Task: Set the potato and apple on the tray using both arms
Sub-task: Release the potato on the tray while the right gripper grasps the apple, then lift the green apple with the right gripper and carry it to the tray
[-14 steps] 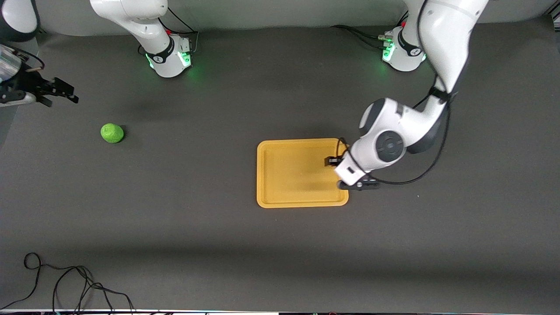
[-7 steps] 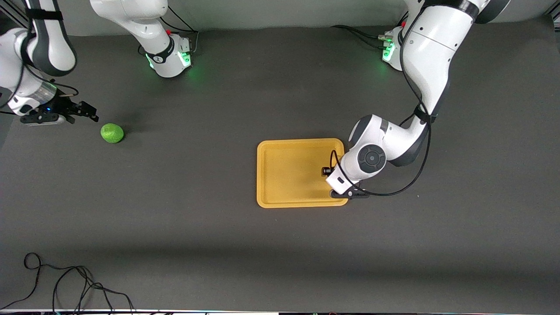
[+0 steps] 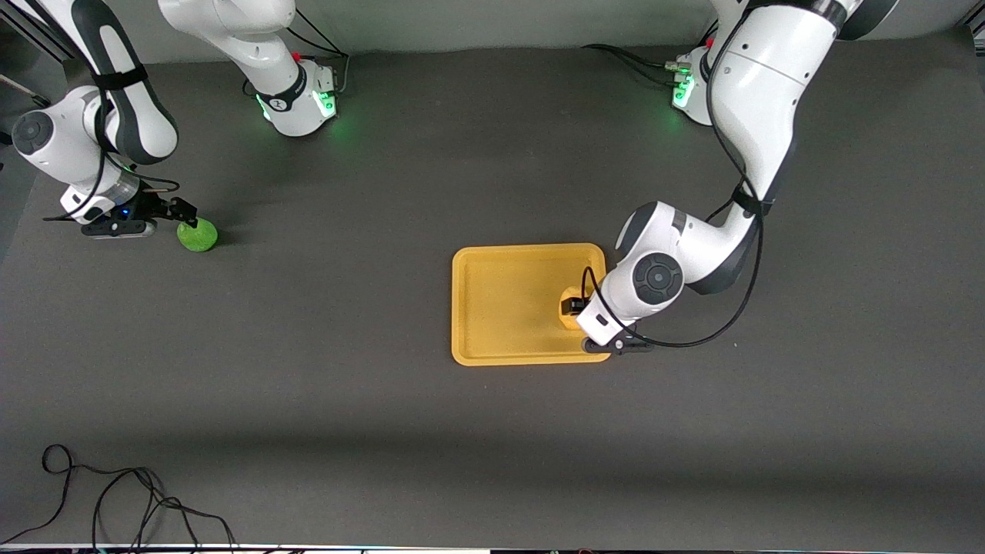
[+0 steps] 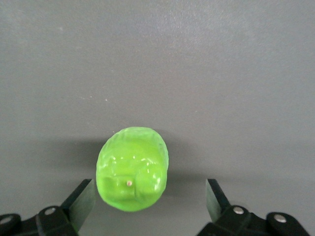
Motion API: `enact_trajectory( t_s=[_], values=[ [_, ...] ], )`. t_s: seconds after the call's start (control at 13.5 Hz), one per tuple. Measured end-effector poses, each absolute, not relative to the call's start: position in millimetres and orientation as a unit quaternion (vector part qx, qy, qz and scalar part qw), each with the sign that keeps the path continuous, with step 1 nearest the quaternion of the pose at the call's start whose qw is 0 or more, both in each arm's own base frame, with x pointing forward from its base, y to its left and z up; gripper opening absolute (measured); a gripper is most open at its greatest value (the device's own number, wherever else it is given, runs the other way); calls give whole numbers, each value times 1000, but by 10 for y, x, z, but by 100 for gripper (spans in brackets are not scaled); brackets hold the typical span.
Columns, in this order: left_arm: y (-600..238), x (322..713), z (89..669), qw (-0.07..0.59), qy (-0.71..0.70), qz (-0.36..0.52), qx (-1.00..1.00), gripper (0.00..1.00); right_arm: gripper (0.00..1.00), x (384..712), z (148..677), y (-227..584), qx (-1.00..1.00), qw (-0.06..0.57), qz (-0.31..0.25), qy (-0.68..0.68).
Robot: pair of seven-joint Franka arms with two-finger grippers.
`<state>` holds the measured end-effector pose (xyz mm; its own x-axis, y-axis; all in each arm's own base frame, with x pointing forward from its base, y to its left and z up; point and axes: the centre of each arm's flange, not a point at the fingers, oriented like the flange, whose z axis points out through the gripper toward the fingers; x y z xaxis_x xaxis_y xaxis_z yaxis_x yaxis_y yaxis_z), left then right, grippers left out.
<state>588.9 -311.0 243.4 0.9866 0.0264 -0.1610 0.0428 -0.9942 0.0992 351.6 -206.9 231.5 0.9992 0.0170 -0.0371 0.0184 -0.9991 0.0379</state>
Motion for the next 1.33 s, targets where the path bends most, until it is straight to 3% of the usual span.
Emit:
enact_trajectory(
  t_s=[0.59,0.74,0.81,0.96,1.11,1.33],
  values=[
    [-1200,6127,4818,42,-4,-11,999,100,100,3565,2071,-1961,999,23,-30,8],
    [-732,6038,5157,36,-33,0,999,100,85,3556,2043,-1961,999,23,-33,8],
    [-529,6001,5309,26,-44,12,999,100,70,3564,2044,-1957,999,23,-33,9],
    [-294,5933,5512,-18,-55,30,998,100,65,3639,2079,-1921,999,23,-35,17],
    [-311,5931,5572,-28,-47,35,998,100,65,3872,2248,-1890,998,16,-50,28],
    [-292,5979,5729,-28,-42,11,999,100,65,4565,3103,-1835,997,3,-58,51]
  ],
)
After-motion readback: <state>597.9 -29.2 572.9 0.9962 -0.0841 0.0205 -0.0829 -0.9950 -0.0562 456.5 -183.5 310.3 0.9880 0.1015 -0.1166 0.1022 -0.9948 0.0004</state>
